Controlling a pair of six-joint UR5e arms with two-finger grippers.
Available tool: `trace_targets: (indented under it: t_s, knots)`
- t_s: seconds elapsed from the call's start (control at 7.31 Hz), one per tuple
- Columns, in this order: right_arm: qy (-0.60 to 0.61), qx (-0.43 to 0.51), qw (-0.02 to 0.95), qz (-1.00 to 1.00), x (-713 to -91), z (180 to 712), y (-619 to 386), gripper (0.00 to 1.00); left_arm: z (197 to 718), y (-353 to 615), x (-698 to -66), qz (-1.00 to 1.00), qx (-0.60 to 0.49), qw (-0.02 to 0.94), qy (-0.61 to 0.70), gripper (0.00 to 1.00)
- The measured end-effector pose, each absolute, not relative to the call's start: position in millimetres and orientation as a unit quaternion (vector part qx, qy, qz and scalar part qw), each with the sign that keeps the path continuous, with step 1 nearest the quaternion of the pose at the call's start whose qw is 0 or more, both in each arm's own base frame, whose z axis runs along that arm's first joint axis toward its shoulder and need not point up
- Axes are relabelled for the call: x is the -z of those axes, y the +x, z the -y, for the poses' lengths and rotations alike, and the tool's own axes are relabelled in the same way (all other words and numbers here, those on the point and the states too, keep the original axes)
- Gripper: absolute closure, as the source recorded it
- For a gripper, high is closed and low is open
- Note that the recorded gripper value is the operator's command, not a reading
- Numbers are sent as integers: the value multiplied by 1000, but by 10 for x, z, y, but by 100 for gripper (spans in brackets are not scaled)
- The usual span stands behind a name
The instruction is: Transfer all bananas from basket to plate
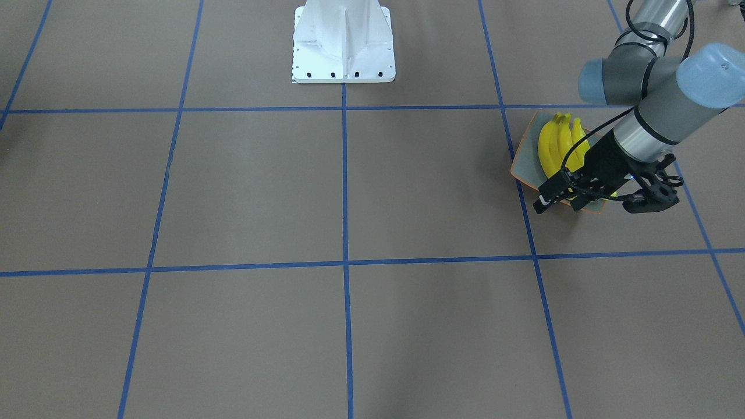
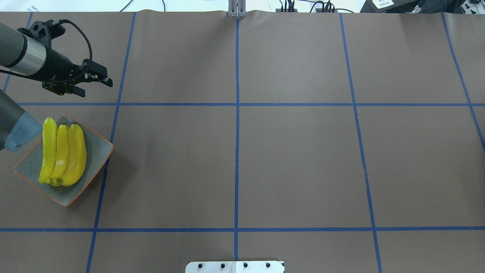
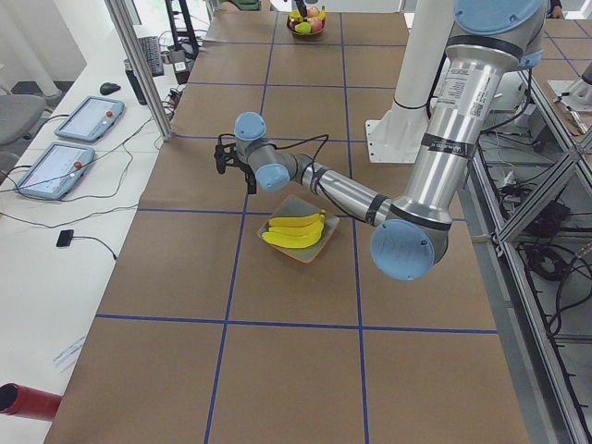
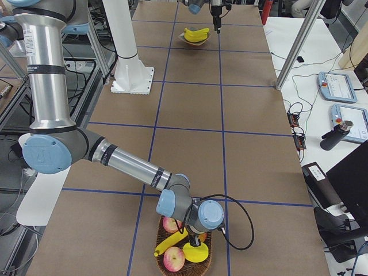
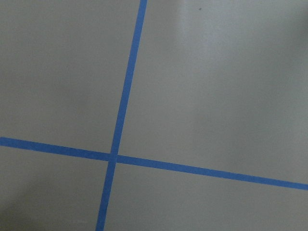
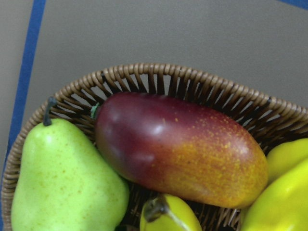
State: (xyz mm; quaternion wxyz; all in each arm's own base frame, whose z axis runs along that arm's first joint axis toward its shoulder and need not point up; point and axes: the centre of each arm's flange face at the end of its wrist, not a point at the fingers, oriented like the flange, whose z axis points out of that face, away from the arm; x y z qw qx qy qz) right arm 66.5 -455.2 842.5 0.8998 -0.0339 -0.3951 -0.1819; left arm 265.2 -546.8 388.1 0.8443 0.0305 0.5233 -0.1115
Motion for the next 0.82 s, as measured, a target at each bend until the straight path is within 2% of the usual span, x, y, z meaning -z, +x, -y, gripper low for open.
trace_targets:
  t_s: [0.14,0.82]
  knots:
    - [-34,181,900,395,-8419,4562,663,100,5464,2653,-3878,-524,111,844,31,0]
    - [-15,188,904,384,-8186,4741,687,100,5452,2657,-3870,-524,110,844,31,0]
